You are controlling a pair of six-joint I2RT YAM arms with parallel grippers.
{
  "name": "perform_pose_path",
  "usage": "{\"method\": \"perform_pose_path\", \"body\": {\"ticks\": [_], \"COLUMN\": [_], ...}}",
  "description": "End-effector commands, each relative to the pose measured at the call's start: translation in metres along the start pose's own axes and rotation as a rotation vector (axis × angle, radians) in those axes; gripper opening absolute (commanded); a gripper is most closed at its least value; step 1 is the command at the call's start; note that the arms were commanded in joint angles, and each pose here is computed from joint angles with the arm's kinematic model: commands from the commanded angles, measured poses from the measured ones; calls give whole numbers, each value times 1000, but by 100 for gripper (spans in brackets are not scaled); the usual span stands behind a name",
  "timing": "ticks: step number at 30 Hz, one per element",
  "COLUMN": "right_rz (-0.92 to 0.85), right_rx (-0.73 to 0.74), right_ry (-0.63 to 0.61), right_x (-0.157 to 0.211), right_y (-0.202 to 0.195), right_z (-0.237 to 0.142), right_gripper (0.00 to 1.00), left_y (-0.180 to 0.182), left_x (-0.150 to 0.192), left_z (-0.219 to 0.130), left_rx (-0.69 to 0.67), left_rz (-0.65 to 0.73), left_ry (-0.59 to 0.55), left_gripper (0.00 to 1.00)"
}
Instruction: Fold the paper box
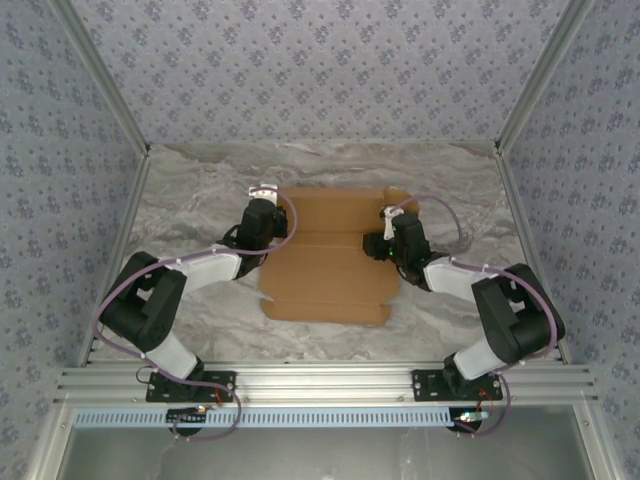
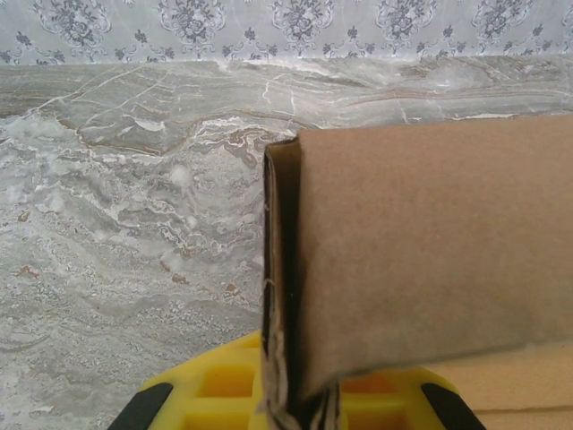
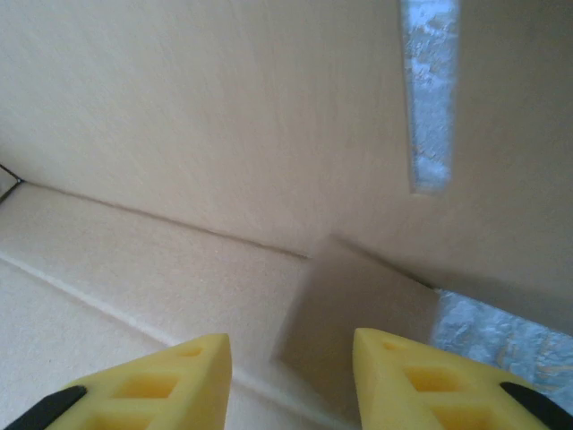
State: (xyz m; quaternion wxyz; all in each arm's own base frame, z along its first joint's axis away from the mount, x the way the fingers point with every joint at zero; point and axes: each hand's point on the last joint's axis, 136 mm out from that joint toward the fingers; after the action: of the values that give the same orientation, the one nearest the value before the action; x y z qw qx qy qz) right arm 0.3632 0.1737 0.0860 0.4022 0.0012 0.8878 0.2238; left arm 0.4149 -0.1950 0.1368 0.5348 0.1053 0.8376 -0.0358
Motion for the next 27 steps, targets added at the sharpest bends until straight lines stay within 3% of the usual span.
{"method": "perform_pose_path", "body": {"ticks": [1, 11, 19, 27], "right_rz": [-8, -27, 4, 221], "right_rx": [37, 94, 173, 292], "right_ry": [-21, -61, -194, -131], "right_x": [-7, -12, -68, -96], "right_y": [-5, -17, -34, -112], "right_z": [-17, -73, -134, -119], "right_gripper": [44, 54, 55, 54], "left_y": [8, 17, 21, 20], "left_x": [-21, -23, -24, -22], "left_z": [-7, -8, -8, -8], "left_rx": [-18, -37, -51, -50], "left_rz": [-25, -14, 17, 19], "left_ry": [-64, -67, -69, -65], "left_gripper": [0, 0, 0, 0]}}
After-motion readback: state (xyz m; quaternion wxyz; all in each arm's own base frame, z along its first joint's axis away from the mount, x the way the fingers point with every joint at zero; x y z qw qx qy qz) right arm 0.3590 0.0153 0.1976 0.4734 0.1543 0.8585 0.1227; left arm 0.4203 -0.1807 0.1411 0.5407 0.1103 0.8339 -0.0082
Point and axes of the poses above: each hand's point on the last joint's axis, 136 mm out from that joint toward the fingers, its own z axis out along the fingers, its own y axis along the line the jaws close on, x = y × z, and after that the axes turned 9 degrees about z, right-handed
